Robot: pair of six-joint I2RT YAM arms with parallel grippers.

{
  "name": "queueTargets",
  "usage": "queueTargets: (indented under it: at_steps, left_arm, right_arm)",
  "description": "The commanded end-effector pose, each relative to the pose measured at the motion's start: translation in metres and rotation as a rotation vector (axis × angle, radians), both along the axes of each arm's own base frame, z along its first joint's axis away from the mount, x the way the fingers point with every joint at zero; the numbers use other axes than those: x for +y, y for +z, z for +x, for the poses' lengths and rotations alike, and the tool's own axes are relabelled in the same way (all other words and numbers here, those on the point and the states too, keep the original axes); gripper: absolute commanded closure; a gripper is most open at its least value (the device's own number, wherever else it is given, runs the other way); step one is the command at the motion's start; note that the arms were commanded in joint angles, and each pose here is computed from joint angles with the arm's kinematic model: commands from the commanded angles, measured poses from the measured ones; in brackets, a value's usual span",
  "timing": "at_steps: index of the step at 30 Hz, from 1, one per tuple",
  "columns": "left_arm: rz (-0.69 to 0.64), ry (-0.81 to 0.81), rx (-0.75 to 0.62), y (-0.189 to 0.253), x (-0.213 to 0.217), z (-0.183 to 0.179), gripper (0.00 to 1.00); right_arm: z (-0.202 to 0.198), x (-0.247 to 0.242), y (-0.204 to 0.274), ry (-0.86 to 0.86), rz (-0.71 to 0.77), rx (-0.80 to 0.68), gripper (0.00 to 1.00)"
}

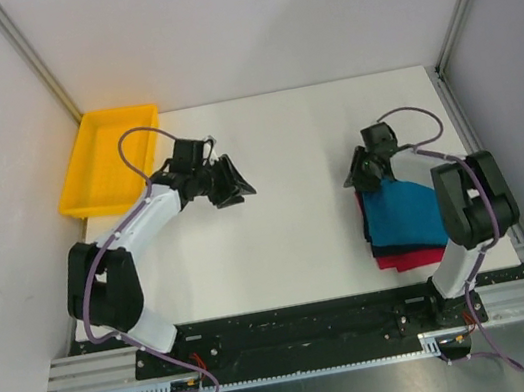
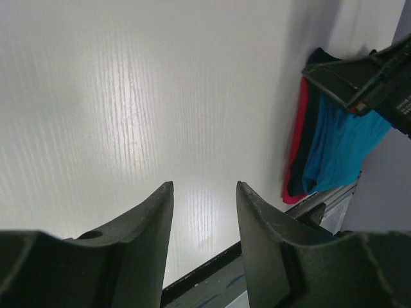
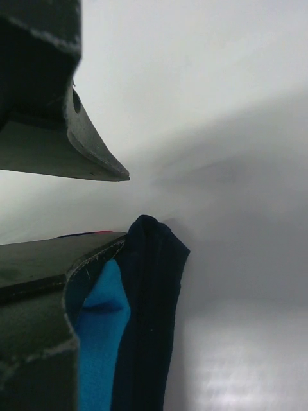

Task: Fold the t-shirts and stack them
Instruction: Put the neatly folded tshirt into the corner of the board with both arms

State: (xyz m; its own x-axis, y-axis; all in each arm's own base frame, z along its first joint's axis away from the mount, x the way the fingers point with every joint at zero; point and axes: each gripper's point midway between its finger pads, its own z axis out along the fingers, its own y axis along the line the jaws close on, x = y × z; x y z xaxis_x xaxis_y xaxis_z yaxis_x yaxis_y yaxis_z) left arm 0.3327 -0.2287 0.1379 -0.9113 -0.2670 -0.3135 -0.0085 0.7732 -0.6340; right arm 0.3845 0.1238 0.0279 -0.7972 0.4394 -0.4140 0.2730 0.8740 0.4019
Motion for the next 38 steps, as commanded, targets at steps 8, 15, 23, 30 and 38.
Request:
queueTargets:
  at_steps: [8,15,23,30,38]
  left_arm:
    - [0.013,-0.017,-0.074,0.013,0.01,-0.012,0.51]
    - [0.084,-0.041,-0.247,0.041,0.025,-0.009,0.4]
    - [0.158,-0.031,-0.454,0.081,0.052,-0.019,0.03]
    - [0.188,0.01,-0.511,0.089,0.067,-0.03,0.01]
    - [0.202,0.015,-0.491,0.077,0.071,-0.035,0.0]
  right_arm:
    - [-0.029,-0.031,0.038,0.003,-0.025,-0.032,0.55]
    - [-0.019,0.029,0.122,0.055,0.025,-0.187,0.43]
    - [-0.058,0.079,0.2,0.139,0.137,-0.358,0.22]
    - [-0.078,0.079,0.229,0.144,0.123,-0.441,0.12]
    - [-0.082,0.083,0.237,0.153,0.117,-0.477,0.07]
